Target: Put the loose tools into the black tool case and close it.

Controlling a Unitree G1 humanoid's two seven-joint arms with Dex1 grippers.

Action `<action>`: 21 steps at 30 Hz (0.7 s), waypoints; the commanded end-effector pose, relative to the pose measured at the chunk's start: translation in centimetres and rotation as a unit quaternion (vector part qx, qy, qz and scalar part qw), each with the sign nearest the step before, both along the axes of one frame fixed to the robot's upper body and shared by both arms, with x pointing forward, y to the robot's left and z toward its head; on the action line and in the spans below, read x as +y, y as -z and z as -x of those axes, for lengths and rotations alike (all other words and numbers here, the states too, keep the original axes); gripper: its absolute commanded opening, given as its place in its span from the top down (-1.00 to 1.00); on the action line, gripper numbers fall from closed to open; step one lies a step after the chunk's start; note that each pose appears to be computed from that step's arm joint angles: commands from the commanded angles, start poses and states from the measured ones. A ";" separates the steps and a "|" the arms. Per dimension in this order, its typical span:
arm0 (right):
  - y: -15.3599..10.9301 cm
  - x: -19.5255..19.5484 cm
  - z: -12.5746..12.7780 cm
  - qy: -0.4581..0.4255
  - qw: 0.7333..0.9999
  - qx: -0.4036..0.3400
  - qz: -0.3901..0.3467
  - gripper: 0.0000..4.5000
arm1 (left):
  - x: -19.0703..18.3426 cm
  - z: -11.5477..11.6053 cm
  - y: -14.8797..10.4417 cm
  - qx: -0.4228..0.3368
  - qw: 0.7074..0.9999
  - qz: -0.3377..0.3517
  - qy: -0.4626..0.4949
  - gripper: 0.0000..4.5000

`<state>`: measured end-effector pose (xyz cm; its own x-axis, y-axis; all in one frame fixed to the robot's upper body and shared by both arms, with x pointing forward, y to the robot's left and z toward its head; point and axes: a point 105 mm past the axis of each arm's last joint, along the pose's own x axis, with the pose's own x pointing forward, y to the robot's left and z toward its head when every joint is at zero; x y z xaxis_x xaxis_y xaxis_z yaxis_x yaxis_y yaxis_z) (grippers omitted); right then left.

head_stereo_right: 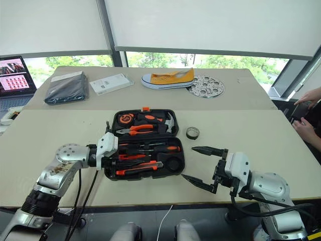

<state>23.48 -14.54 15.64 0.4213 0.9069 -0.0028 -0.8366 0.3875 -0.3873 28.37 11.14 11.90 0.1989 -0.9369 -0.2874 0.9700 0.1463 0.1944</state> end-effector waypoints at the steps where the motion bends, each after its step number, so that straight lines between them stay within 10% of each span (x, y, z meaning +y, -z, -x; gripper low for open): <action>1: -0.5 -0.2 0.1 0.007 1.000 -0.014 -0.006 -1.00 | -0.1 0.8 1.1 0.019 0.999 -0.032 0.004 0.98; 21: 0.2 0.0 0.2 0.008 1.000 0.008 -0.017 -1.00 | 1.1 1.2 6.3 0.189 0.973 -0.069 -0.114 0.98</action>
